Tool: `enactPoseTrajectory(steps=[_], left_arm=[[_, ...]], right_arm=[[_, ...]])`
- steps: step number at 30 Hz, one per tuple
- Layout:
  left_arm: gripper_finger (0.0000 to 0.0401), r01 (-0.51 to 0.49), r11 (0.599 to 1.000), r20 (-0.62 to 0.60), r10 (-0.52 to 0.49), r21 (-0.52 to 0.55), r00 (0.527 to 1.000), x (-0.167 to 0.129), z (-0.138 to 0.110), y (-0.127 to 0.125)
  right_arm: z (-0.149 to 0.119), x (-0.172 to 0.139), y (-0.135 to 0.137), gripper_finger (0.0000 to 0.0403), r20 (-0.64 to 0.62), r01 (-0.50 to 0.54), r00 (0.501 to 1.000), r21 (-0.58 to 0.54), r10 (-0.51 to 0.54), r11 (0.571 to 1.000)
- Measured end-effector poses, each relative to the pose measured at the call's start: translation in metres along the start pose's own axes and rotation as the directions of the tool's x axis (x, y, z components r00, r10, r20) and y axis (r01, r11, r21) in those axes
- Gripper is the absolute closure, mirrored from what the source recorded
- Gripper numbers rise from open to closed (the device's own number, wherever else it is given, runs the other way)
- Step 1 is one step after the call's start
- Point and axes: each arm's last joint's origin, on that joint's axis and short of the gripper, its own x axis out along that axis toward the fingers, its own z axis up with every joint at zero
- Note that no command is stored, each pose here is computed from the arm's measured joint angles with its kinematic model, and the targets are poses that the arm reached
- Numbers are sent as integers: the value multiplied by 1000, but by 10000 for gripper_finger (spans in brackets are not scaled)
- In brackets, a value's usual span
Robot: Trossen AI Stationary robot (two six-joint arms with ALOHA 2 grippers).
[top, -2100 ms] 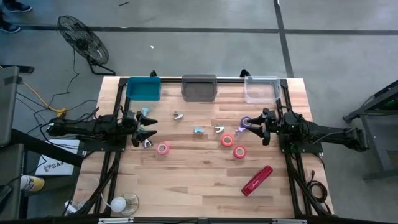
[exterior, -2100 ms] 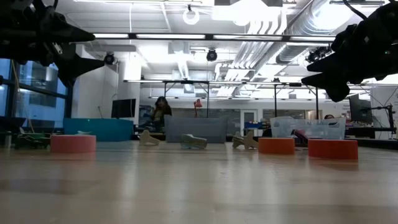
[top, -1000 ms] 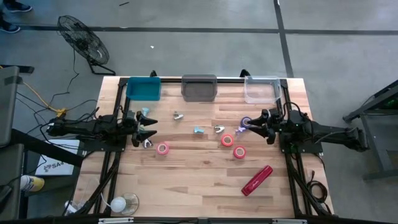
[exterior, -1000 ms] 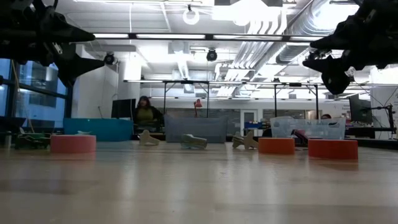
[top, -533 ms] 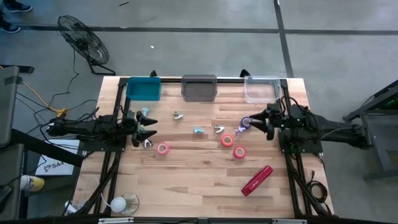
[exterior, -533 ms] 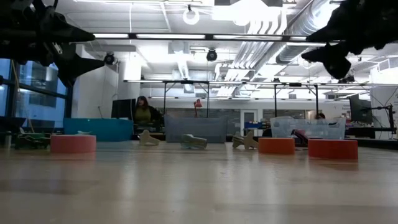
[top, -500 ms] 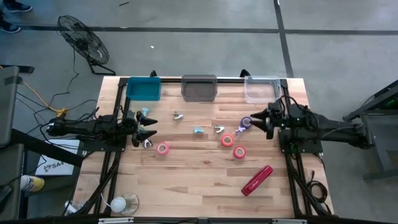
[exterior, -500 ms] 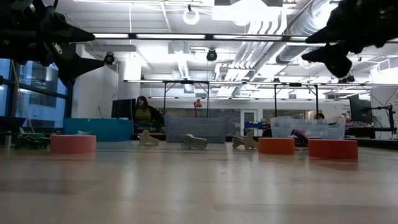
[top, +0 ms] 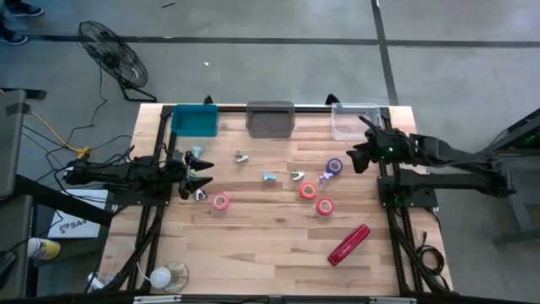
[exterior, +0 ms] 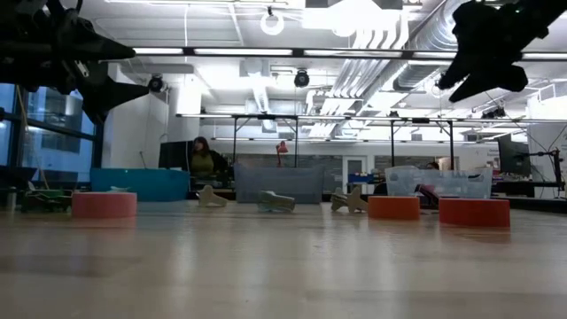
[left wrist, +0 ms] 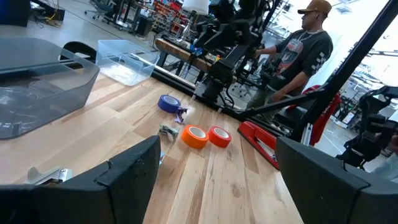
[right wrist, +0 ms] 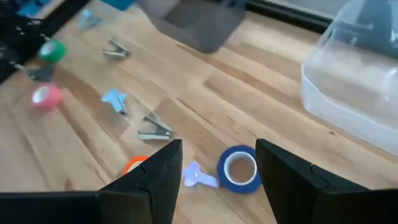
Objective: Pick and place Stapler, Stapler remover, tape
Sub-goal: Put the violet tape into the blue bin
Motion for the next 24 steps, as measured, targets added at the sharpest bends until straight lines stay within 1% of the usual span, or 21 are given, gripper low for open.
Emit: enactPoseTrajectory(steps=[6, 13, 16, 20, 22, 24], left_arm=[[89, 0, 1000, 0, 0, 0, 1000, 0, 0, 0], [89, 0, 1000, 0, 0, 0, 1000, 0, 0, 0], [89, 0, 1000, 1, 0, 0, 1000, 0, 0, 0], [89, 0, 1000, 0, 0, 0, 1000, 0, 0, 0], [89, 0, 1000, 0, 0, 0, 1000, 0, 0, 0], [89, 0, 1000, 0, 0, 0, 1000, 0, 0, 0]], right_arm=[[10, 4, 5, 208, -55, -60, 997, 20, 61, 998], [22, 3, 13, 208, 64, -160, 986, 40, 157, 986], [26, 3, 15, 208, 98, -184, 979, 42, 179, 982], [25, 7, 15, 208, 78, -162, 984, 62, 157, 985], [24, 13, 15, 208, 54, -122, 992, 105, 117, 987], [22, 20, 15, 208, 19, -73, 997, 174, 71, 982]])
